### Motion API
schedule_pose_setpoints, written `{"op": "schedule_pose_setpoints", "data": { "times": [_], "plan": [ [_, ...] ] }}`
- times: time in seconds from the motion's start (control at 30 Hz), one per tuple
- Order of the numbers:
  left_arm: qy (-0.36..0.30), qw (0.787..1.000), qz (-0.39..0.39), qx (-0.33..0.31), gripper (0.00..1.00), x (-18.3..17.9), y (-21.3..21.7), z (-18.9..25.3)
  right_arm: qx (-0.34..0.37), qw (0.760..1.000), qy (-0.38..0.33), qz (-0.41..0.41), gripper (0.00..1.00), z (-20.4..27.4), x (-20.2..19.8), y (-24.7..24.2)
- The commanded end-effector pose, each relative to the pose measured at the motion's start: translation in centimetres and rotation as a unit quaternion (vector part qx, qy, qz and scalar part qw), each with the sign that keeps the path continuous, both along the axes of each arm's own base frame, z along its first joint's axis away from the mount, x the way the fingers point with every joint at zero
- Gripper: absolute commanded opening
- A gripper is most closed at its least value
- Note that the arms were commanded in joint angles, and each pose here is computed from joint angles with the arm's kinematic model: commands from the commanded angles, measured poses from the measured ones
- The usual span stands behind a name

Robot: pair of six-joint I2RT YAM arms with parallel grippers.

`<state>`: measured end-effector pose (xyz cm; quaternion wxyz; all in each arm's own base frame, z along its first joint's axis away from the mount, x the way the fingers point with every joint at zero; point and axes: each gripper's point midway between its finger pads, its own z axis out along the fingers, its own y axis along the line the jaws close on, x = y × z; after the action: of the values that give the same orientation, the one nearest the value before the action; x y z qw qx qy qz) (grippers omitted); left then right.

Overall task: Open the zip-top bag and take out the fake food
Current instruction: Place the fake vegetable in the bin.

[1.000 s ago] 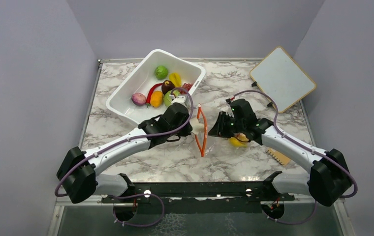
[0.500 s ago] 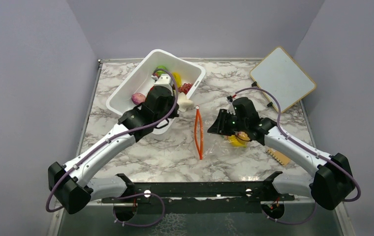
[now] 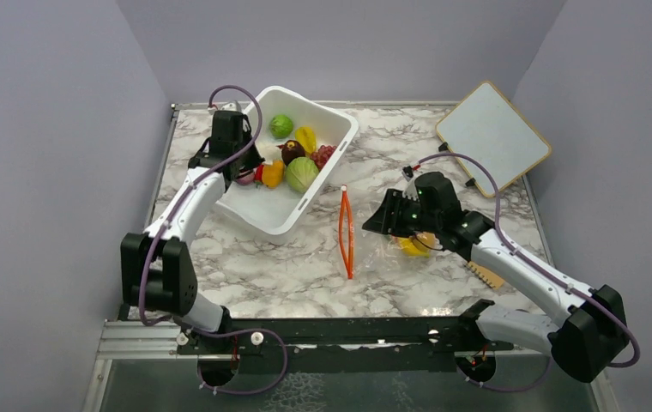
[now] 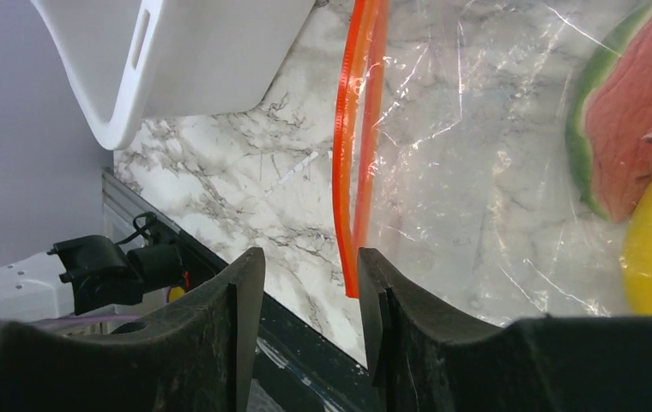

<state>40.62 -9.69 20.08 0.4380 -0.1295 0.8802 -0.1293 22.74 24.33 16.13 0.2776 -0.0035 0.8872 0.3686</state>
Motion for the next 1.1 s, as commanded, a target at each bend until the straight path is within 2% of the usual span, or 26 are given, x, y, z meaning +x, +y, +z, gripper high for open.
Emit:
{"op": "schedule_pose_setpoints", "data": {
  "times": [0.0, 0.27, 0.37, 0.5, 0.6, 0.67, 0.7, 0.9, 1.07],
  "plan": [
    [-0.005, 0.998, 0.0, -0.07, 0.0, 4.3, -0.1, -0.7, -0.003, 1.0, -0.01, -0.013, 0.48, 0.4, -0.3, -0.6],
    [0.002, 0.991, 0.052, -0.125, 0.0, 9.3, 1.9, -4.6, -0.001, 1.0, -0.007, -0.015, 0.51, 0.2, -0.7, -0.9],
    [0.008, 0.987, 0.064, -0.145, 0.12, 10.1, 2.4, -6.0, -0.002, 1.0, -0.003, -0.017, 0.51, -0.2, -0.8, -0.9],
    [0.043, 0.983, 0.066, -0.166, 0.41, 10.1, 2.6, -8.2, -0.003, 1.0, 0.002, -0.01, 0.51, -0.5, -0.9, -0.8],
    [0.041, 0.983, 0.057, -0.168, 0.64, 9.3, 2.4, -7.7, -0.008, 1.0, 0.006, -0.005, 0.51, -0.7, -0.9, -0.8],
    [0.033, 0.984, 0.057, -0.165, 0.96, 8.5, 2.6, -6.9, -0.008, 1.0, 0.006, -0.004, 0.52, -0.8, -0.9, -0.7],
    [0.031, 0.985, 0.056, -0.162, 0.99, 8.0, 2.6, -6.4, -0.006, 1.0, 0.005, -0.003, 0.52, -0.7, -0.9, -0.6],
    [-0.01, 0.987, 0.042, -0.155, 0.99, 5.4, 2.8, -2.5, 0.004, 1.0, 0.005, 0.021, 0.55, -0.9, -0.9, 0.3],
    [-0.017, 0.984, -0.008, -0.176, 0.99, 2.9, 1.2, -1.2, 0.007, 1.0, 0.01, 0.029, 0.56, -1.0, -0.9, 0.6]
  ]
}}
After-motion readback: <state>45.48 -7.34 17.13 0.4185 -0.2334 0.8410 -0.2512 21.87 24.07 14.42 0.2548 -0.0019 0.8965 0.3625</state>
